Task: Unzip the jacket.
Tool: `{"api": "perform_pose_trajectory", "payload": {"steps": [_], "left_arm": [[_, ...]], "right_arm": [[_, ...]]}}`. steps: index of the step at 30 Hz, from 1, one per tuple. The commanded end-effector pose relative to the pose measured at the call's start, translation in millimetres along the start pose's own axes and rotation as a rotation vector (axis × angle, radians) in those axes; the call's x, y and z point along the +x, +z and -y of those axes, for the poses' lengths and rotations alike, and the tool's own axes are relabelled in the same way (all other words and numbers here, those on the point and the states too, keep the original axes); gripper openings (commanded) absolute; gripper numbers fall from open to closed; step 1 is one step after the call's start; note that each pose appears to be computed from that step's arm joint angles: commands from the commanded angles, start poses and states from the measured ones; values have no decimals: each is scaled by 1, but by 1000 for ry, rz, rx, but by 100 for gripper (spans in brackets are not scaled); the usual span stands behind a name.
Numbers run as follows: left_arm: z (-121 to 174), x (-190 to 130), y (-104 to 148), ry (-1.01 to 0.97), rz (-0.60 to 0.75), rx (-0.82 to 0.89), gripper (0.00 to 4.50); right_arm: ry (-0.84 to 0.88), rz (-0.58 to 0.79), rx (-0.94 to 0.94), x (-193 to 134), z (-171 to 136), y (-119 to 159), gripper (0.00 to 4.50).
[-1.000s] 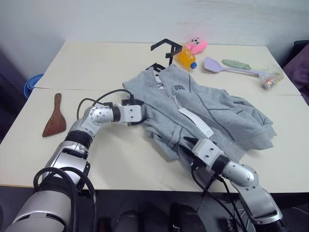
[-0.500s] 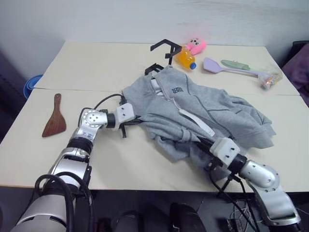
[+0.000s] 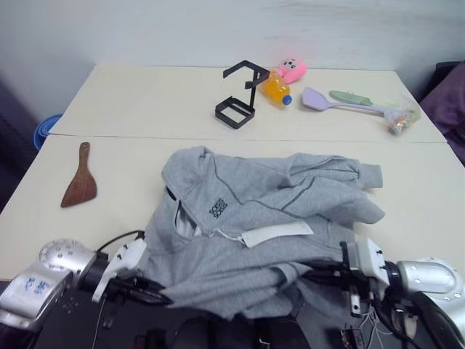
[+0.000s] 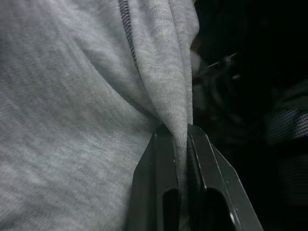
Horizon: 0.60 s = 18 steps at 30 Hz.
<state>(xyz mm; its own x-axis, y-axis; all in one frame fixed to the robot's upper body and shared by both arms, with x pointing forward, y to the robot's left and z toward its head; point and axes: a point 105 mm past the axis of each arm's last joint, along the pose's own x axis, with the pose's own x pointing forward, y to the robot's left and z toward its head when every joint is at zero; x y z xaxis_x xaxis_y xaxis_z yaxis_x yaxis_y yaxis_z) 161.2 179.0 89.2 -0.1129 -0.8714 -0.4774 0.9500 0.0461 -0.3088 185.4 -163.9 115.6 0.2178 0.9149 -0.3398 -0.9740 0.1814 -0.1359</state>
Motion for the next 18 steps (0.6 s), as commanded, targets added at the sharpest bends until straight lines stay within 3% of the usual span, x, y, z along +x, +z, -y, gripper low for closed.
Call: {"api": "perform_pose_trajectory", "payload": {"steps": [1,9,10,14,18], "left_arm": [[10,6,4,45,31,-51,4],[16,26,16,89,162,-65,4],[12,24,18,110,175,-59,1],[3,8,35,125,231,-87,113],[0,-21,63,99,326,-133,234]], "right_arm": [[-68,-86,-32,-28,10,-7,0],[-195,-125,-22,-50,24,-17,0],[-199,-89,19,-51,24,-12,28],[-166,-71,162,-56,13,-8,148],[-292,-9,253,-75,23,10,279]]}}
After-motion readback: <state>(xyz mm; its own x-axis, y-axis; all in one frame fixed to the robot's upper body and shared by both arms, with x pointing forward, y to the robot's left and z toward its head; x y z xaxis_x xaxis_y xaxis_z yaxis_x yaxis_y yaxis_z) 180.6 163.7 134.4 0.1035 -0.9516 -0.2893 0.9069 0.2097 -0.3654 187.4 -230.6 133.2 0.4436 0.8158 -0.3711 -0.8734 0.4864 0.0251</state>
